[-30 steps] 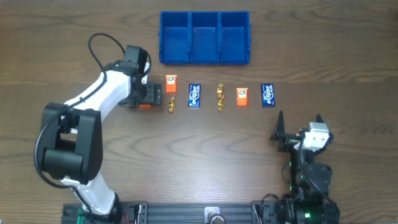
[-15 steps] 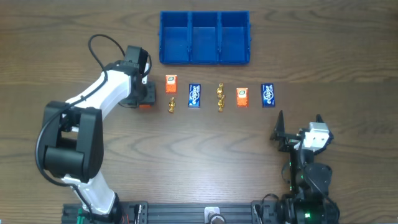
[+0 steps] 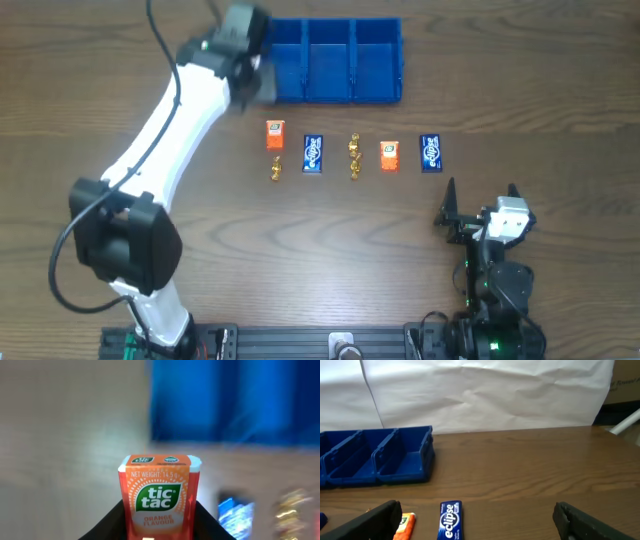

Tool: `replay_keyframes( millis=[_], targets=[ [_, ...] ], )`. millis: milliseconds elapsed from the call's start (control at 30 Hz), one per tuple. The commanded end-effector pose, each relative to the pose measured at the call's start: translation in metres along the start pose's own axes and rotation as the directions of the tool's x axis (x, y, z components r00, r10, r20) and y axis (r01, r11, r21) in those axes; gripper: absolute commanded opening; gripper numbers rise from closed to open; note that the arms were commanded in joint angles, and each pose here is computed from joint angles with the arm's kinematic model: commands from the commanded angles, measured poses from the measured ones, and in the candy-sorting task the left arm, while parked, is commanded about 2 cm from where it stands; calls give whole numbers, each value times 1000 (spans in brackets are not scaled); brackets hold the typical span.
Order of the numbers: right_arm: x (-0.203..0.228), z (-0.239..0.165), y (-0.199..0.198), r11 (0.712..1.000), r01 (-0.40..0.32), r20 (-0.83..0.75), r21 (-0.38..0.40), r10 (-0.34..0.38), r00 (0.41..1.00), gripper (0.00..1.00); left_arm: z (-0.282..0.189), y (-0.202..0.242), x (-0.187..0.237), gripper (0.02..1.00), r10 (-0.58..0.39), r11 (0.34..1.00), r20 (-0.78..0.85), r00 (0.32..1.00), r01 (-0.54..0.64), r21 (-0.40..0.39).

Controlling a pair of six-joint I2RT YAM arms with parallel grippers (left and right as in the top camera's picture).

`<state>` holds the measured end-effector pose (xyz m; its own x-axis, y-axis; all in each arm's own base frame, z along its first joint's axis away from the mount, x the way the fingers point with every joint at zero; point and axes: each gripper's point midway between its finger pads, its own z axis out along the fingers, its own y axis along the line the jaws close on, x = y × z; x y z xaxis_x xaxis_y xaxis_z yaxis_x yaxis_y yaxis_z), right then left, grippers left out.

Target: Sort Candies Into Trays

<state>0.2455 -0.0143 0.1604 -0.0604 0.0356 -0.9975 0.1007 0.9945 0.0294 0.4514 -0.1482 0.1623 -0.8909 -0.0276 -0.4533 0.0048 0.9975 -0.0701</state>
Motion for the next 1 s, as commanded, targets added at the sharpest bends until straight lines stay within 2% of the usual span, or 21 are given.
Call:
replay_keyframes(
  millis=[33,167,400,700,733,833,867,1000],
  targets=[
    [0,0,-1,1000,-10,1,6,10,1000,1000,-36,-18,-77,196,-34,999,176,984,34,4],
    [0,0,-1,1000,-10,1,6,10,1000,1000,-13,-27,-88,191,-30,1000,145,989,29,8],
    [0,0,-1,1000,-10,1,6,10,1000,1000,56,-29,-65,200,-36,999,28,999,36,-22],
    [0,0,-1,1000,-10,1,6,10,1000,1000,67,-28,-61,257,-31,999,10,999,31,-31],
    [0,0,-1,1000,-10,1,6,10,1000,1000,67,-28,-61,382,-31,999,10,999,31,-31],
    [0,0,-1,1000,-10,1,6,10,1000,1000,67,-27,-61,901,-31,999,12,999,32,-35],
    [0,0,-1,1000,-10,1,6,10,1000,1000,67,-27,-62,1000,-32,999,14,999,32,-37],
    [0,0,-1,1000,-10,1,6,10,1000,1000,51,-28,-67,1000,-38,999,42,998,39,-34]
  ],
)
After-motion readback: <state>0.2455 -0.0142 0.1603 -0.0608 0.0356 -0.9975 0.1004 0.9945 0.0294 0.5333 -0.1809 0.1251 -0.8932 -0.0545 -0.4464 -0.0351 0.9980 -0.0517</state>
